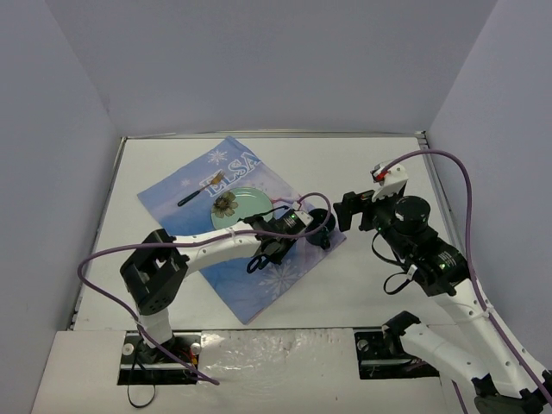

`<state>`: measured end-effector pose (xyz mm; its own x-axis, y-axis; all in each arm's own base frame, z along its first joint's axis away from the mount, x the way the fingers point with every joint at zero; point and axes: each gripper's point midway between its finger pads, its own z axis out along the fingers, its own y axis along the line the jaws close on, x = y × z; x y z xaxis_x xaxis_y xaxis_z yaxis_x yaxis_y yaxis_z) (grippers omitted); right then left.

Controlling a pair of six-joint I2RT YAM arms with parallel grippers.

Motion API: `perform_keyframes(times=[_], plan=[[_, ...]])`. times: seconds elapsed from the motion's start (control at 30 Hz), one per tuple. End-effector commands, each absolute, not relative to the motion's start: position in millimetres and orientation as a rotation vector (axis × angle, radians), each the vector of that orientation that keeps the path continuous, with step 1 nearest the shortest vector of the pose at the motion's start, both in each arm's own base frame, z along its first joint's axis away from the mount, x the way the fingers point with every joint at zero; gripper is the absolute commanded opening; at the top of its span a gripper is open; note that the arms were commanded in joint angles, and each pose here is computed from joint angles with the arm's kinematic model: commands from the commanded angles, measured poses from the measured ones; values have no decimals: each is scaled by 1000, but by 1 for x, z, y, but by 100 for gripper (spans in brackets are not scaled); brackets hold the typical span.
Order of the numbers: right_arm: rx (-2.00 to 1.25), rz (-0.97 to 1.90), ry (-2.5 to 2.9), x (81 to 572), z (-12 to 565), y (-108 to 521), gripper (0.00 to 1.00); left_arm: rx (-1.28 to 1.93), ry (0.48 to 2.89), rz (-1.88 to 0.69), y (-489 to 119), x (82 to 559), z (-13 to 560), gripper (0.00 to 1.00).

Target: Set the dinner table for one person

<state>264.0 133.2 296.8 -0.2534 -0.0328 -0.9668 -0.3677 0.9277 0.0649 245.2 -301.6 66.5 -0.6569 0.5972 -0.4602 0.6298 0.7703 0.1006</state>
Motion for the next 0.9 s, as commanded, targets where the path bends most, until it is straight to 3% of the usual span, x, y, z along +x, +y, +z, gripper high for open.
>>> perform_keyframes(times=[0.0, 0.77, 0.87], plan=[[-241, 317, 1722, 266, 328, 126, 97, 975, 2409, -156, -310, 245, 74, 0], [-248, 317, 1739, 269, 325, 129, 97, 1023, 2445, -122, -299, 235, 30, 0], [-246, 317, 1741, 269, 324, 129, 97, 1015, 2455, -101, -295, 235, 27, 10]])
